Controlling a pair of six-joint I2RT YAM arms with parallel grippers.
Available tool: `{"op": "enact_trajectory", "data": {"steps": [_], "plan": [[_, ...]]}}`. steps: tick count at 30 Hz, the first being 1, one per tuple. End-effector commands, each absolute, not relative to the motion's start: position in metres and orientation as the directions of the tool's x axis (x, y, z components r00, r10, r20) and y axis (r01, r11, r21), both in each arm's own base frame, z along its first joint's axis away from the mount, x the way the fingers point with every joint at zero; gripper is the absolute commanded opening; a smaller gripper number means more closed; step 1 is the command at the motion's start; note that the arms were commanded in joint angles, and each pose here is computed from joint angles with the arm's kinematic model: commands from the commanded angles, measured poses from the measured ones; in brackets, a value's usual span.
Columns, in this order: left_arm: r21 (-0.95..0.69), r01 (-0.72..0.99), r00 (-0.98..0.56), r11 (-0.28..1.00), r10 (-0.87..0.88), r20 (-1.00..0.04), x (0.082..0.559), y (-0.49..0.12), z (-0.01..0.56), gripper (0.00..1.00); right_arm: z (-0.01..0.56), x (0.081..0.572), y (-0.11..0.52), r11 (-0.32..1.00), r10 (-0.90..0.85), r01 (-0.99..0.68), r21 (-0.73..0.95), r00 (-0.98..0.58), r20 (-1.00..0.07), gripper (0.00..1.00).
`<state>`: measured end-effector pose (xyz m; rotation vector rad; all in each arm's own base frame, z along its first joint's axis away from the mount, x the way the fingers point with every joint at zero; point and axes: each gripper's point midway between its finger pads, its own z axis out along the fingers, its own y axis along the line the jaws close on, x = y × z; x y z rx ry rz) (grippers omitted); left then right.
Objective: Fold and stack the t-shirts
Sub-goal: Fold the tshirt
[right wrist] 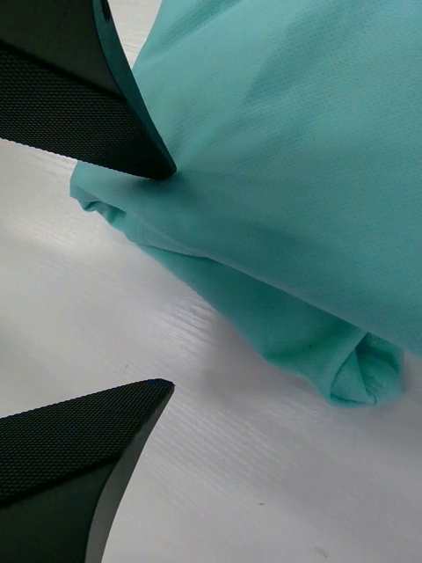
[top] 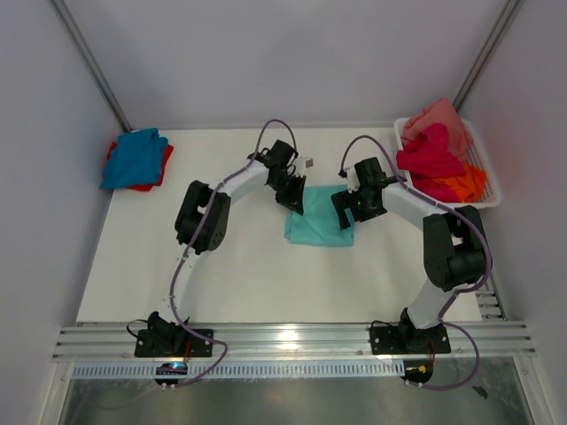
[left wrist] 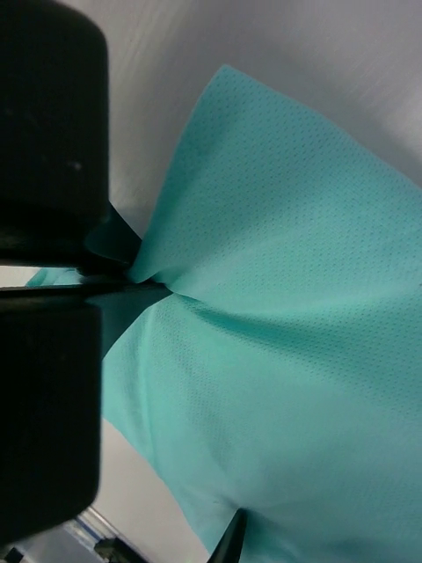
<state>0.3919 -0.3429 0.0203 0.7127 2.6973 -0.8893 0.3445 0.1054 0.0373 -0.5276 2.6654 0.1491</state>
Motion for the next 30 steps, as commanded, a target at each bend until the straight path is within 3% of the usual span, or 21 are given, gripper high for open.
{"op": "enact_trajectory", "data": {"steps": [1, 13, 30], "plan": [[-0.225, 0.472, -0.871, 0.852, 0.412, -0.268, 0.419, -0.273, -0.033, 0.0, 0.073, 0.36, 0.109, 0.924, -0.329, -0.382, -0.004, -0.79, -0.518, 1.0], [-0.124, 0.321, -0.919, 0.939, 0.277, -0.281, 0.458, -0.176, -0.016, 0.0, 0.079, 0.359, 0.11, 0.923, -0.328, -0.386, -0.003, -0.781, -0.532, 1.0], [0.206, 0.229, -0.894, 0.951, 0.29, -0.342, 0.501, -0.03, 0.024, 0.0, 0.081, 0.359, 0.11, 0.921, -0.328, -0.389, 0.0, -0.777, -0.538, 1.0]]}}
